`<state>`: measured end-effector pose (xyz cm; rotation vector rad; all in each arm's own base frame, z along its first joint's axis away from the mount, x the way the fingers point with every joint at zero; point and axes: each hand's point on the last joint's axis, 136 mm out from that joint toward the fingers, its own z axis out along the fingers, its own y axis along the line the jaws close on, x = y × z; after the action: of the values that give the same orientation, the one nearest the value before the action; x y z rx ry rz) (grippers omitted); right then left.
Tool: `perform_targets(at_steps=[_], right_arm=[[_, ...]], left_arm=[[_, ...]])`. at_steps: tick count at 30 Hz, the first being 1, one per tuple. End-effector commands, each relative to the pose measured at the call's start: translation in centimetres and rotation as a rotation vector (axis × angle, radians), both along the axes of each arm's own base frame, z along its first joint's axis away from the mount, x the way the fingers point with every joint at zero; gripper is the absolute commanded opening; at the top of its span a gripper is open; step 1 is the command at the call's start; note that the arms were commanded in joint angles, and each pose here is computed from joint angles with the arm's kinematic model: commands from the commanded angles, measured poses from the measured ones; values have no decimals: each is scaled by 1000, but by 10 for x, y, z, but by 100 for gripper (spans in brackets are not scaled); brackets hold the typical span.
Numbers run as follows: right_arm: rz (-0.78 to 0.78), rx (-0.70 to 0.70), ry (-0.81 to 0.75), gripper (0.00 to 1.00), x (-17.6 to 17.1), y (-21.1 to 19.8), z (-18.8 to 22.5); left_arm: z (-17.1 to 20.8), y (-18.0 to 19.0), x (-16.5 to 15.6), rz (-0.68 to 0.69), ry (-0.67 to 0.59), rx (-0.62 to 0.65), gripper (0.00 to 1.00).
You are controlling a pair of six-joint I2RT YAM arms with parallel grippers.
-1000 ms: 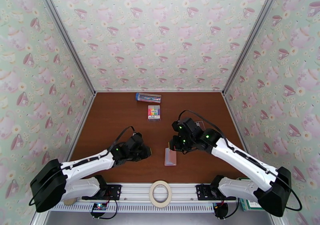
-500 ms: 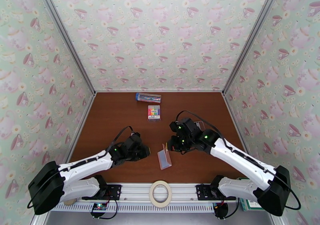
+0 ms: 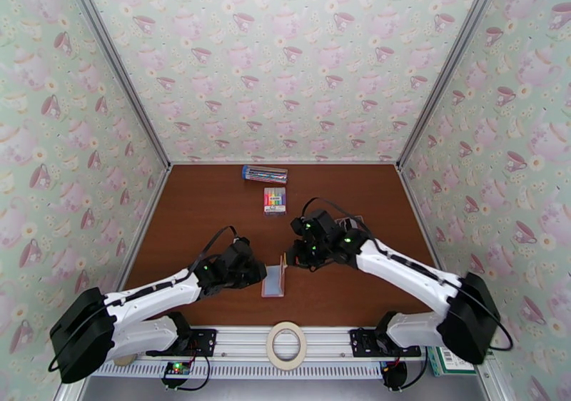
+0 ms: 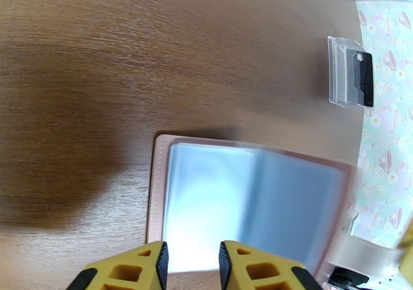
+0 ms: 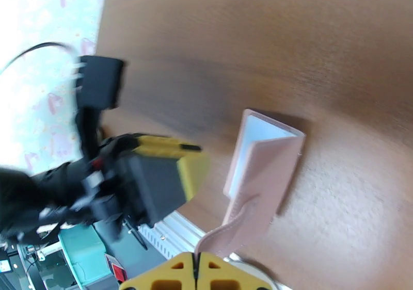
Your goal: Put the credit cards into the card holder
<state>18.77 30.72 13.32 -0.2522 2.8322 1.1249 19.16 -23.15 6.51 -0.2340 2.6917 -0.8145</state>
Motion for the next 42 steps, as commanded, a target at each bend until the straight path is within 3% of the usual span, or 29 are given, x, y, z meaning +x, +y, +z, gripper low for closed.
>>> perform_targets(at_steps=[1,8,15,20,26,31,36,42], right_arm=[[68,-23,45,0,-12,19,-31],[112,-107,35,0,-5,36,-56],[167,2,-60,0,-7,42,-16],[184,-74,-111,0,-8,12,-10],[99,-91,-108,0,1,-32,-7],[63,3,-71,0,-3,-30,-9],[23,-108,-75,0,5,-57,-36],[4,-85,-60,0,4,-62,-40]], left_arm=[[-1,3,3,4,-15,12,34],[-5,10,2,28,-7,31,34],[-5,16,1,45,-15,39,34],[-5,14,1,41,-9,36,34],[-5,14,2,42,-13,30,34],[-7,5,2,18,0,4,34],[-7,-4,0,-13,5,1,32],[-6,-8,1,-23,0,0,32]])
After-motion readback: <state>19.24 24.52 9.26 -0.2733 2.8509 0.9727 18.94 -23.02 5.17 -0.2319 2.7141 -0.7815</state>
